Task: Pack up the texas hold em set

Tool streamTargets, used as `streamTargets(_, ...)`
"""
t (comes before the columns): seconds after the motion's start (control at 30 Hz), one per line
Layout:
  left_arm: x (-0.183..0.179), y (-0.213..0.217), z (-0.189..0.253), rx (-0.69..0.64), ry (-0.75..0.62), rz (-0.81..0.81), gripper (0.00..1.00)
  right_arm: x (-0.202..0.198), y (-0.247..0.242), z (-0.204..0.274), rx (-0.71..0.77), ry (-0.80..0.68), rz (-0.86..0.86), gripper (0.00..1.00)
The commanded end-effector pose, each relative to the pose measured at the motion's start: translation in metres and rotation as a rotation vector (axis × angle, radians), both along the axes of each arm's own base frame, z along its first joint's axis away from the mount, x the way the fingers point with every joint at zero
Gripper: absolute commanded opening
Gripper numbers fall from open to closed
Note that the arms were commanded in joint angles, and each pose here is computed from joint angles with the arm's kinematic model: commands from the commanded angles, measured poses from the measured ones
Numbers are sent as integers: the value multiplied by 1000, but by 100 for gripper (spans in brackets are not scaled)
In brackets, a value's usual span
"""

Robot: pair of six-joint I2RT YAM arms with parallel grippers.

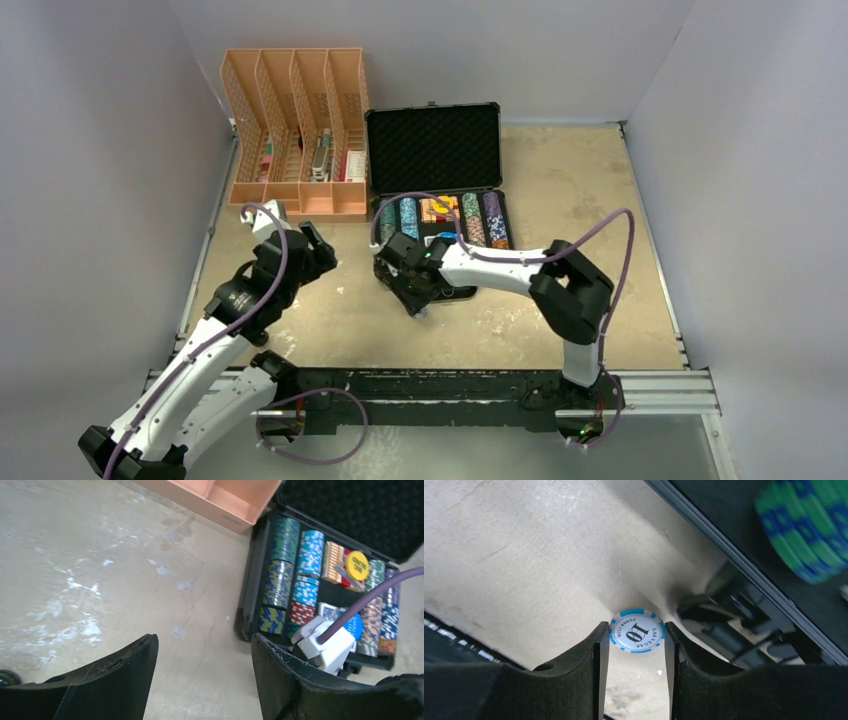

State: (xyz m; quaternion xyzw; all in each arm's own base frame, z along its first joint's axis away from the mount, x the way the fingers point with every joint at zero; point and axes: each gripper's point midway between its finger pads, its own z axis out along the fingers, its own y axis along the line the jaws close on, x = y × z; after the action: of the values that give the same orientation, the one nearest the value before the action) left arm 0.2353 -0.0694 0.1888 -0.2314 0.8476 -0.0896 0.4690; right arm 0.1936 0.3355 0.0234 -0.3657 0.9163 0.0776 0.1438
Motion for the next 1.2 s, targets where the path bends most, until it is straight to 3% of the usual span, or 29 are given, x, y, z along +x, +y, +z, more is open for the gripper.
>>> streamTargets(0.0, 7, -32, 15, -134, -76, -124, 68, 12, 8, 47, 176, -20, -83, 35)
streamTargets(0.23, 14, -68, -2, -185, -28, -274, 68, 38, 0, 93, 350, -65, -187, 36)
streamTargets(0.5, 32, -105, -9, -304, -81, -348, 68, 87, -26, 125, 554, -91, -411, 35)
streamTargets(0.83, 37, -183, -12, -333, -183, -490, 64, 120, -31, 158, 768, -111, -563, 36)
streamTargets(0.97, 44, -195, -3, -383, -267, -511, 62, 123, -28, 165, 825, -99, -577, 36)
streamTargets(1.17, 55, -196, 19, -344, -365, -517, 60, 118, -23, 172, 888, -68, -582, 36)
